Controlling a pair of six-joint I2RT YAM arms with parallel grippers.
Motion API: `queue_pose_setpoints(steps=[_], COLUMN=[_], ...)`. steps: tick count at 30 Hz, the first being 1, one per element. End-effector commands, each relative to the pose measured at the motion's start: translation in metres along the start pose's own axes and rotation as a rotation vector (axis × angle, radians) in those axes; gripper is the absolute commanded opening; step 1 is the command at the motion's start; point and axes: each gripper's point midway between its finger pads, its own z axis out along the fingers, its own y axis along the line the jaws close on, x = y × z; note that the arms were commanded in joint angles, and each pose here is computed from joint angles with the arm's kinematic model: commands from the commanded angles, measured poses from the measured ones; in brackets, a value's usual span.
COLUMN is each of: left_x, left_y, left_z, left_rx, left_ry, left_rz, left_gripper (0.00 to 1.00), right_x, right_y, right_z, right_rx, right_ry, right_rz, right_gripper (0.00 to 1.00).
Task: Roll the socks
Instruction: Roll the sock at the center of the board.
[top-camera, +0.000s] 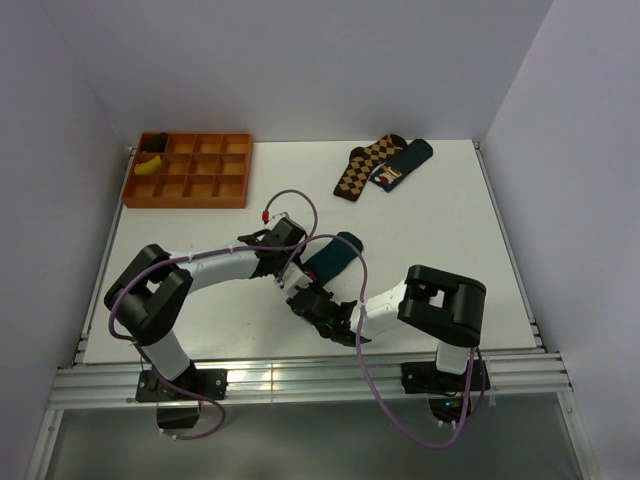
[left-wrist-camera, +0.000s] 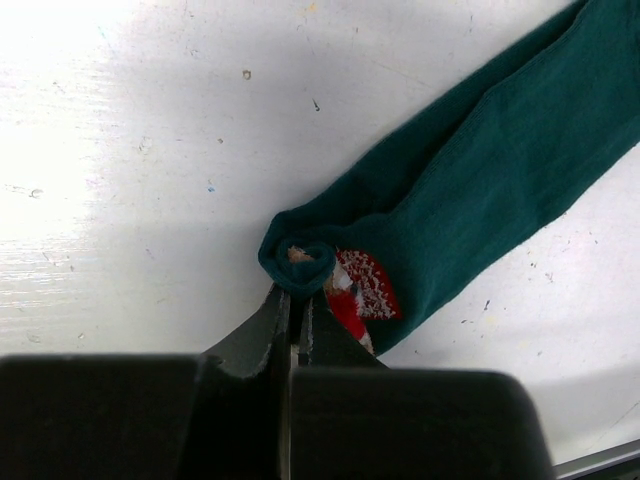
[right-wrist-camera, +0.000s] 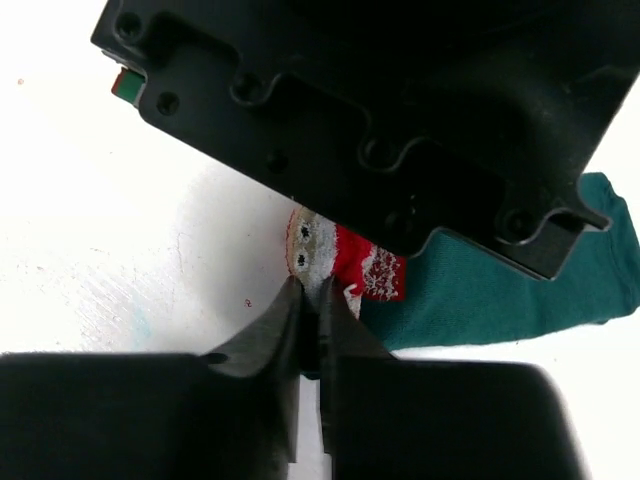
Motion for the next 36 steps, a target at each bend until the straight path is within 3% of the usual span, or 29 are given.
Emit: queue_pose_setpoints(steps=[1, 4, 7, 11, 16, 24, 36], left_x=[0.008, 0.004, -0.007, -0.023, -0.054, -0.069, -0.039], left_y=[-0.009, -0.012, -0.011, -0.004, 0.005, 0.011, 0.011], left_z=[0.001, -0.002, -0.007, -0.017, -0.035, -0.055, -0.051], left_rx=[0.039, 0.056, 0.059, 0.072, 0.12, 0.252, 0.356], left_ry=[0.038, 0.018, -0.027, -0.075, -0.164, -0.258, -0.206], left_rz=[0.02, 0.003, -0.017, -0.06, -0.175, -0.27, -0.254], left_gripper=[0.0, 0.08, 0.23, 0.53, 0.69, 0.75, 0.69], right_x=[0.009, 0.014, 0.019, 0.024, 0.029, 0.025, 0.021], right_y=[0.008, 0.016, 0.015, 0.025, 0.027, 0.029, 0.034], right_z=[0.0, -0.002, -0.003, -0.008, -0.011, -0.014, -0.013], right_rx=[-0.025, -0.09, -0.134, -0.279, -0.373, -0.597, -0.837], right_ry=[0.03, 0.047, 0.073, 0.113, 0.142, 0.196, 0.316], right_rz=[0.018, 0.038, 0.095, 0.197, 0.306, 0.522, 0.872], right_gripper=[0.0, 0.0, 0.0, 0.0, 0.0, 0.0, 0.0])
